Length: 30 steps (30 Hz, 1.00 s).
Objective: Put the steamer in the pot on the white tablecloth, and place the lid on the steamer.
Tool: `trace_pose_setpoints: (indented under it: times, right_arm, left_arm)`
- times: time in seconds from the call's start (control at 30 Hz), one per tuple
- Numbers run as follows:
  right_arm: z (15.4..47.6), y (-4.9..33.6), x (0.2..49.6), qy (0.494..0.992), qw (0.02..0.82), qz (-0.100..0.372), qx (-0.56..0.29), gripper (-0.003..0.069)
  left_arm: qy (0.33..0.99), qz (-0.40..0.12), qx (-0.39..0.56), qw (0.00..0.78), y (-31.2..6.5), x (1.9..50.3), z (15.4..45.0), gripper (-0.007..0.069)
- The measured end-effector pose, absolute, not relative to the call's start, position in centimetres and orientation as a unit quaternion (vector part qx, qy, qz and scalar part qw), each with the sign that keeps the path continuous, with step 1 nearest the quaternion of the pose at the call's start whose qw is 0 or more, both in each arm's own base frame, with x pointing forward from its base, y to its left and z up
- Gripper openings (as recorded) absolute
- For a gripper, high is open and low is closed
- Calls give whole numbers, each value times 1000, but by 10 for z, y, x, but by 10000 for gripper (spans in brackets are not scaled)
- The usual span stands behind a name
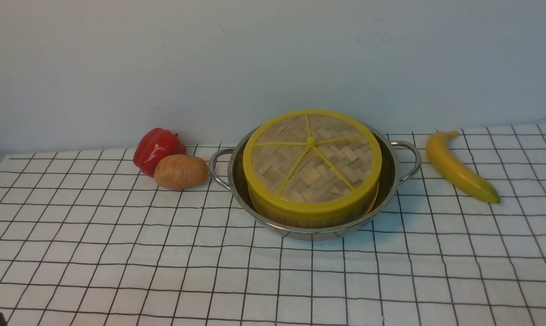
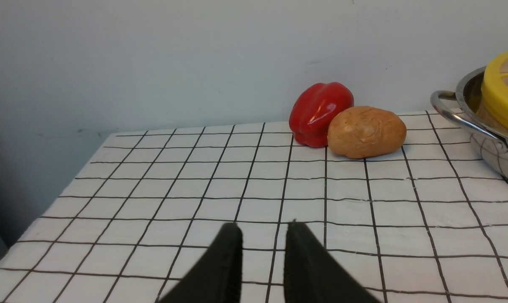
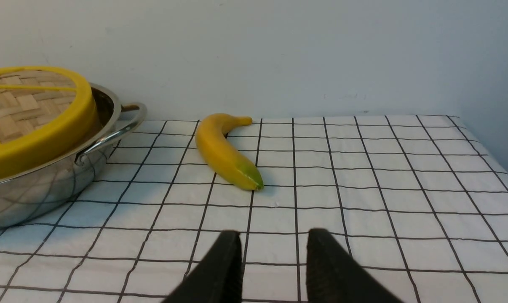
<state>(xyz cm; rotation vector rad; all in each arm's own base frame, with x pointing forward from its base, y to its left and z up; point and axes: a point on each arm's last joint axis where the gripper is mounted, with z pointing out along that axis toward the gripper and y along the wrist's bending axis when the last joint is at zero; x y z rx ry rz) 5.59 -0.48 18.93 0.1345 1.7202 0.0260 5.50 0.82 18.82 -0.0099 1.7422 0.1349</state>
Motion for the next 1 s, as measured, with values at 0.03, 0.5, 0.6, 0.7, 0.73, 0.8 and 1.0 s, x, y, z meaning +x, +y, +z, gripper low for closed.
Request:
trace_pose_setpoints:
  times: [0.03,0.5,0.6,0.7,0.73,0.8,1.0]
  right_arm:
    - [189,-5,56,757,650,11,59,243]
    - [189,-5,56,757,650,12,59,243]
    - [189,-5,56,757,650,12,59,243]
    - [189,-5,56,757,650,12,59,243]
    - [189,-5,56,757,650,12,59,243]
    - [189,-5,56,757,650,12,59,243]
    - [189,-5,56,757,650,12,59,243]
  left_arm:
    - [764,59,-4,642,8,55,188,149]
    - [764,59,-4,642,8,55,188,167]
    - [764,59,-4,642,8,55,188,178]
    - [764,59,-5,642,8,55,188,182]
    - [764,59,-5,642,8,55,188,184]
    - [764,59,-5,642,8,55,188,190]
    - [764,59,-5,642,8,55,188,190]
